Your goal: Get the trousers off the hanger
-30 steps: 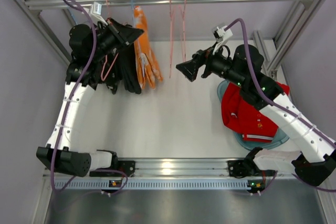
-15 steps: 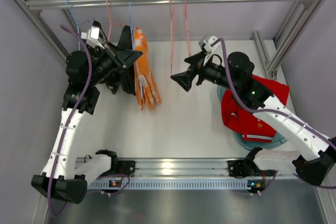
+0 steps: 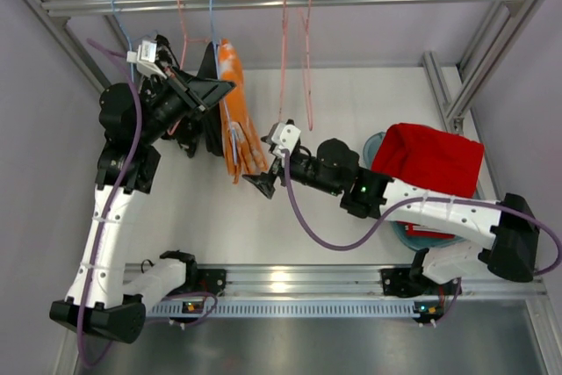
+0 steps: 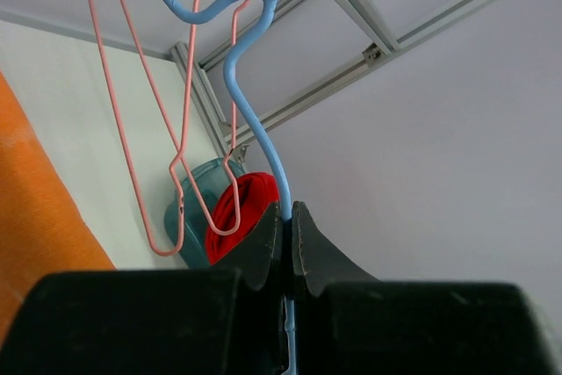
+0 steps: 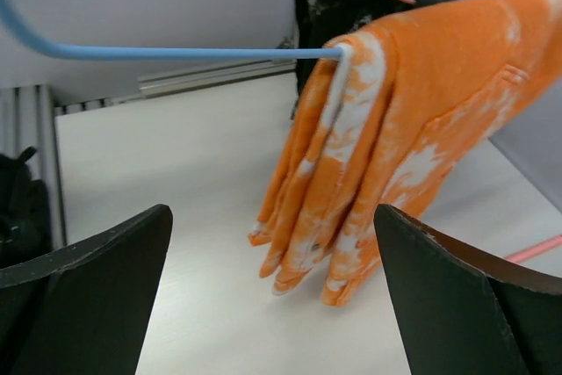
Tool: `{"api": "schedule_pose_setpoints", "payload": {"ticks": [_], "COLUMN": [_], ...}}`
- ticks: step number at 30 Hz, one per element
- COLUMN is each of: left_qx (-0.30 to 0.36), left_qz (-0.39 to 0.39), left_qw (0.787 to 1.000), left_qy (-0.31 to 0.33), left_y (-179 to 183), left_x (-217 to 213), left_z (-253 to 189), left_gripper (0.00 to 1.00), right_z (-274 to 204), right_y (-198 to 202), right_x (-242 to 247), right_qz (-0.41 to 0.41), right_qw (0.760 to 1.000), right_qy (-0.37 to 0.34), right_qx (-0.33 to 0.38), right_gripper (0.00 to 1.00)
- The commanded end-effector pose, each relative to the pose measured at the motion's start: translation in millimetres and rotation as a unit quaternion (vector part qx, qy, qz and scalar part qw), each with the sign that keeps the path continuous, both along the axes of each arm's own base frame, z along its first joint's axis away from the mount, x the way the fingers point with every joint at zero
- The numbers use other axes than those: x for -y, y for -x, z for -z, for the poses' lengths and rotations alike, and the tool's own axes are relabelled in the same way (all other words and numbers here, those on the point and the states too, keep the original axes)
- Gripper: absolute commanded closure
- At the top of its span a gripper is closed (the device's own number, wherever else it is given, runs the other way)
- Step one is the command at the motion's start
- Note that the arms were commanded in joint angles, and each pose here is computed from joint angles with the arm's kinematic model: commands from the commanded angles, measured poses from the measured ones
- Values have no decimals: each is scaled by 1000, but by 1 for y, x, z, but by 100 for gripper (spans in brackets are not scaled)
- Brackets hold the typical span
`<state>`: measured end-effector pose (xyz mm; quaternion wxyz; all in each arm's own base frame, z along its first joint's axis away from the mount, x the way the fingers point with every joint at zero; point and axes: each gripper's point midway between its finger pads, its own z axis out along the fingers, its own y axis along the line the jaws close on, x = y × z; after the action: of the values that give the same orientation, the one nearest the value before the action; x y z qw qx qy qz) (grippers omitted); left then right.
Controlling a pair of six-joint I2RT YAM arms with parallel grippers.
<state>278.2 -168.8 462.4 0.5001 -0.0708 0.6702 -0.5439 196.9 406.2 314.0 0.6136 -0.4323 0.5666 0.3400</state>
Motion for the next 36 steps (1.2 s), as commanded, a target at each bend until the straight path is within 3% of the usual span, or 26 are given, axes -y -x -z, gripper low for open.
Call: {"api": "schedule_pose_setpoints", "payload": {"ticks": [1, 13, 20, 26, 36], "left_qx": [158, 171, 176, 169, 153], "left_qz": [3, 9, 9, 9, 13], "left_qw": [987, 985, 984, 985, 988], "left_qy": [17, 19, 16, 19, 20], "left_y": [37, 45, 50, 47, 41], "left_x": [-6, -5, -6, -5, -4], "left_z": [-80, -91, -92, -89, -81], "left_gripper": [100, 100, 100, 100, 100], "right_z": [-67, -48, -40, -46, -66], "right_y": [-26, -66, -98, -106, -119], "right_x": [3, -22, -10, -6, -22], "right_qz": [67, 109, 146, 152, 155], "right_qw": [992, 989, 986, 984, 982], "right_qy": [-93, -88, -78, -82, -99], "right_qx": [62, 43, 33, 40, 48], "right_gripper": [1, 6, 23, 29, 23]}}
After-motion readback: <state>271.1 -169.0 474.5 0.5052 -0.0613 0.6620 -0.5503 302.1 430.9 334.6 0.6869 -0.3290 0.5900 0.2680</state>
